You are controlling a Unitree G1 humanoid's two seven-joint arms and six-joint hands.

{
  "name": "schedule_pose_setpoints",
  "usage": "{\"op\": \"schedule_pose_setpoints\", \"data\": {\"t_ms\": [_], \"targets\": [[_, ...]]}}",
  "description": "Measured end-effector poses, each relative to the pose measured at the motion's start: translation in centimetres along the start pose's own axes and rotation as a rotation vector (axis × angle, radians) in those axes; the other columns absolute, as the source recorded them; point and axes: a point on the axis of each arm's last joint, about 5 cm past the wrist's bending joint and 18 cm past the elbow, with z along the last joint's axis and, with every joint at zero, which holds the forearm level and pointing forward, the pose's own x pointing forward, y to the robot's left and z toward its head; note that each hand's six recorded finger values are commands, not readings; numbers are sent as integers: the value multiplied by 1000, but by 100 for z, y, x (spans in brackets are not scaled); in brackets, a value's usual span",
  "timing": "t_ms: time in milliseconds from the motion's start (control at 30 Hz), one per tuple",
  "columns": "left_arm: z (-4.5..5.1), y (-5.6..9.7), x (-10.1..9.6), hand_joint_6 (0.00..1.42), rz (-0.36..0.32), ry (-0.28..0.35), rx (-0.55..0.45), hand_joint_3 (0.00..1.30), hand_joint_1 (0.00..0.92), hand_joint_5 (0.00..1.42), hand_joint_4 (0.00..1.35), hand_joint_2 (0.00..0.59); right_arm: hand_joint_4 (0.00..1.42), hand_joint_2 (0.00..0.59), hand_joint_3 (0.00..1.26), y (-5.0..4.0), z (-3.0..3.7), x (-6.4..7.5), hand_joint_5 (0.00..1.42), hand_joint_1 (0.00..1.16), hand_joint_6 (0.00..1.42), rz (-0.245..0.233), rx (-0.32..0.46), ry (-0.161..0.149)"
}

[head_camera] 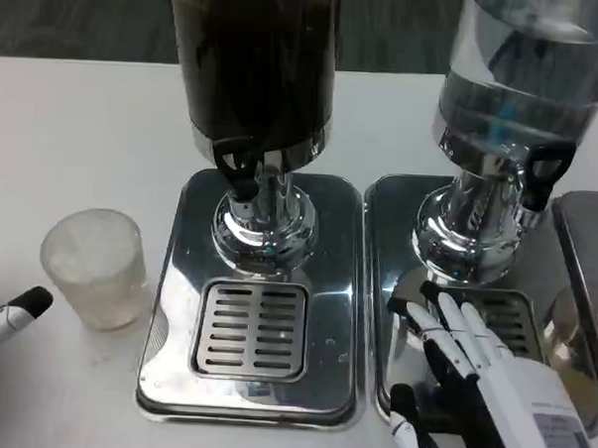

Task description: Grasp the cup under the faucet to collect the drink, then remove the cup.

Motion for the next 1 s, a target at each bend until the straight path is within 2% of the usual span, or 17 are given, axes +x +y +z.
{"op": "schedule_pose_setpoints", "data": {"t_ms": [267, 400, 533, 1000], "targets": [[-27, 71, 81, 98, -20, 6, 38, 0, 53, 76, 0, 31, 0, 559, 127, 50, 4, 15, 0, 536, 93, 8, 16, 8], [-13, 74, 138, 99, -55, -13, 79, 0, 59, 76, 0, 30, 0, 559, 127, 66, 18, 24, 0, 536, 106, 4, 25, 10], [-8, 85, 177, 95, -61, -23, 100, 0, 59, 76, 0, 32, 0, 559, 127, 73, 23, 20, 0, 536, 108, 3, 24, 11], [11, 18, 247, 90, -114, -57, 146, 0, 25, 76, 0, 14, 0, 559, 127, 83, 28, 6, 0, 537, 109, 5, 27, 17]]}}
